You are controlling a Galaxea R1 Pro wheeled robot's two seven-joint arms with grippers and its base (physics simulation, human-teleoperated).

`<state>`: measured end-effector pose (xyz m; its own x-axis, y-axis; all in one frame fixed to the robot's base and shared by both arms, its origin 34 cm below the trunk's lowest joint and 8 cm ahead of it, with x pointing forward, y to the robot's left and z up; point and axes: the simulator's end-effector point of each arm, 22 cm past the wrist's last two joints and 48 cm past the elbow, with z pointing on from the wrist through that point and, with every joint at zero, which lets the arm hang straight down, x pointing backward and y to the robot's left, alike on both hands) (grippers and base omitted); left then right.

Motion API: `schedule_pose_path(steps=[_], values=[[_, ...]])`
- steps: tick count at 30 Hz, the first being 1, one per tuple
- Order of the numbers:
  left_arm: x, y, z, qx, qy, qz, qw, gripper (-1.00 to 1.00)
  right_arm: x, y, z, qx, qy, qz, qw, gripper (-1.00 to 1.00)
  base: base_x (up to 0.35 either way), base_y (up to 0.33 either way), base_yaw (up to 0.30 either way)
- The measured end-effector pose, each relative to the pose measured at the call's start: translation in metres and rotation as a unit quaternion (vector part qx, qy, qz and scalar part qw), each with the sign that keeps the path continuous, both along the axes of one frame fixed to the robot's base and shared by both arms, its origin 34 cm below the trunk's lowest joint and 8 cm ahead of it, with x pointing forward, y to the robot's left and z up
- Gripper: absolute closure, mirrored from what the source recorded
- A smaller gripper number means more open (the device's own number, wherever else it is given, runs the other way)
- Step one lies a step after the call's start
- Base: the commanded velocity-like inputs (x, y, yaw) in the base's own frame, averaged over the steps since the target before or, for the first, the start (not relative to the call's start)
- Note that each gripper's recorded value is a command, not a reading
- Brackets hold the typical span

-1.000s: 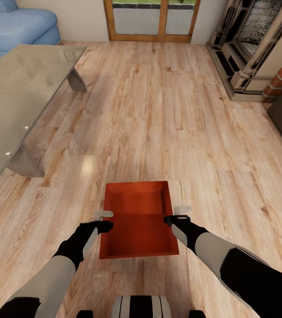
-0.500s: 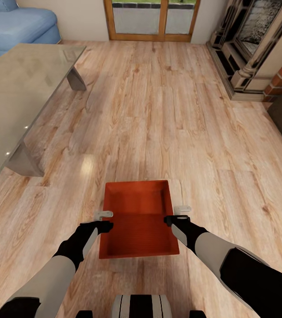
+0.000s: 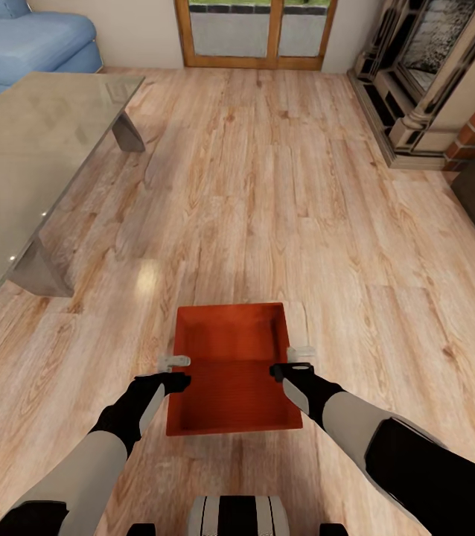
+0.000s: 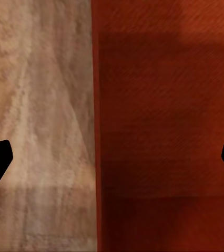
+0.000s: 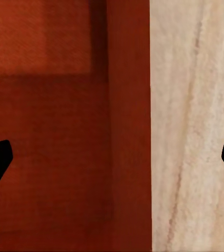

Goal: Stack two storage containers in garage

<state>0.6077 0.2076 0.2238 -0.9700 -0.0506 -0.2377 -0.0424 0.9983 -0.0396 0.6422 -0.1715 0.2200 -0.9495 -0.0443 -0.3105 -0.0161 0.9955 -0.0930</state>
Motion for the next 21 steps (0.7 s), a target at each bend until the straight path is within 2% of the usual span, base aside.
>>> schedule_pose_path(steps=[4,21], values=[[-0.0021,0.0000,-0.0088,0.000,0.000,0.000,1.0000,-1.00,-0.0018,0.0006,-0.0085,0.000,0.000,0.000,1.0000,-1.00,0.000,0.000,0.000],[-0.0027,0.0000,-0.0091,0.000,0.001,0.000,1.0000,-1.00,-0.0017,-0.0037,-0.0089,-0.002,0.000,-0.001,1.0000,-1.00,0.000,0.000,0.000]])
